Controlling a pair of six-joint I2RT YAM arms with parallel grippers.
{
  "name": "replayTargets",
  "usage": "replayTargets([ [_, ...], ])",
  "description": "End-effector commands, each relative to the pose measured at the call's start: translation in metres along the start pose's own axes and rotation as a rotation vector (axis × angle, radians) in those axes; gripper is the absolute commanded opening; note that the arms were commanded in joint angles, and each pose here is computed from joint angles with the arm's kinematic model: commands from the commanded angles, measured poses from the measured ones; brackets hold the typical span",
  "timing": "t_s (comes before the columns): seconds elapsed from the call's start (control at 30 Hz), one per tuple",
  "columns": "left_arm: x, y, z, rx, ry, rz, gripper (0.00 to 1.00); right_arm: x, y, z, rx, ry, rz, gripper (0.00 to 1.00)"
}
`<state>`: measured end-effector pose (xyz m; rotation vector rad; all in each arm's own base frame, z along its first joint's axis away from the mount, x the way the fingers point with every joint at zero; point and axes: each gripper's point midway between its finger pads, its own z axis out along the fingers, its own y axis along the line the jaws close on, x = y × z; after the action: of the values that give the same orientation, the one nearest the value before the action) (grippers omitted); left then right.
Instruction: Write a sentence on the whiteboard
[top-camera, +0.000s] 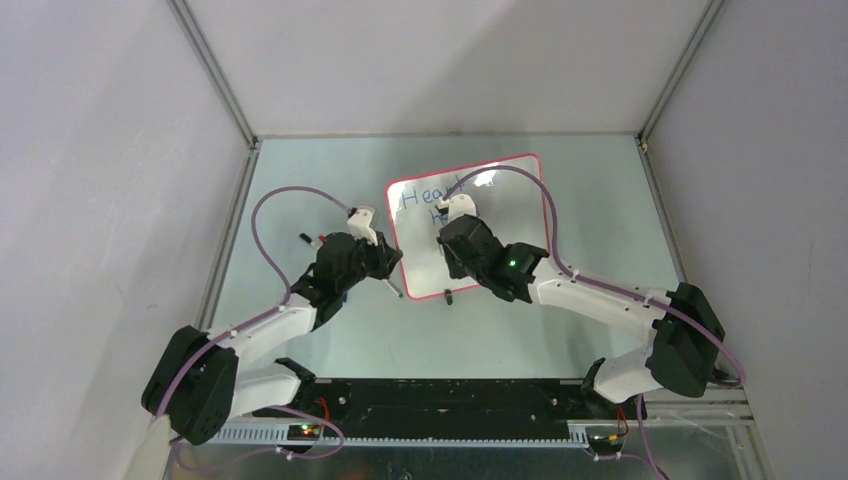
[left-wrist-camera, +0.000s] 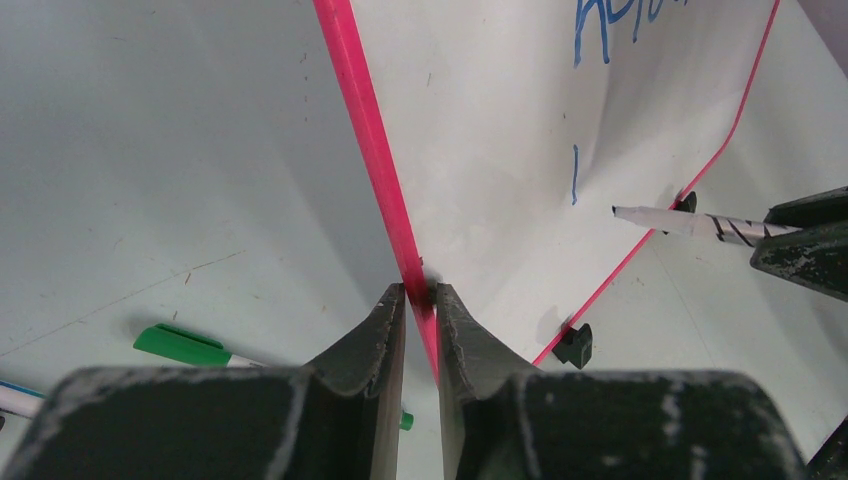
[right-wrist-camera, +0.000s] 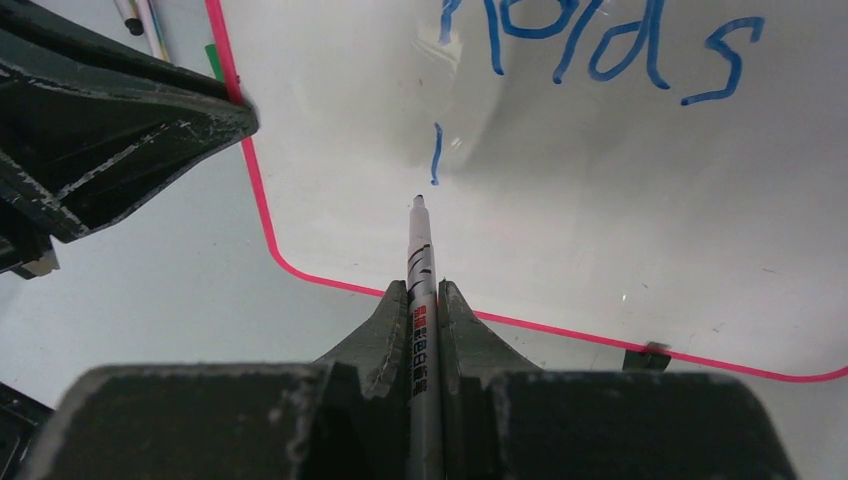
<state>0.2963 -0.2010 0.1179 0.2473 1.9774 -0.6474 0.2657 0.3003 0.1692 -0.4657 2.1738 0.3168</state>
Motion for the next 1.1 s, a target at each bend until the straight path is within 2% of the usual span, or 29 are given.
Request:
replayTargets([
  [0.0, -0.022, -0.004, -0.001, 0.002, -0.063, 0.038, 0.19, -0.024, -0.005, 0.002, 0.028, -0.070, 0.012, 0.00],
  [1.07, -0.022, -0.003, -0.001, -0.001, -0.063, 0.041, 0.19, -0.033, -0.003, 0.017, 0.019, -0.054, 0.004, 0.00],
])
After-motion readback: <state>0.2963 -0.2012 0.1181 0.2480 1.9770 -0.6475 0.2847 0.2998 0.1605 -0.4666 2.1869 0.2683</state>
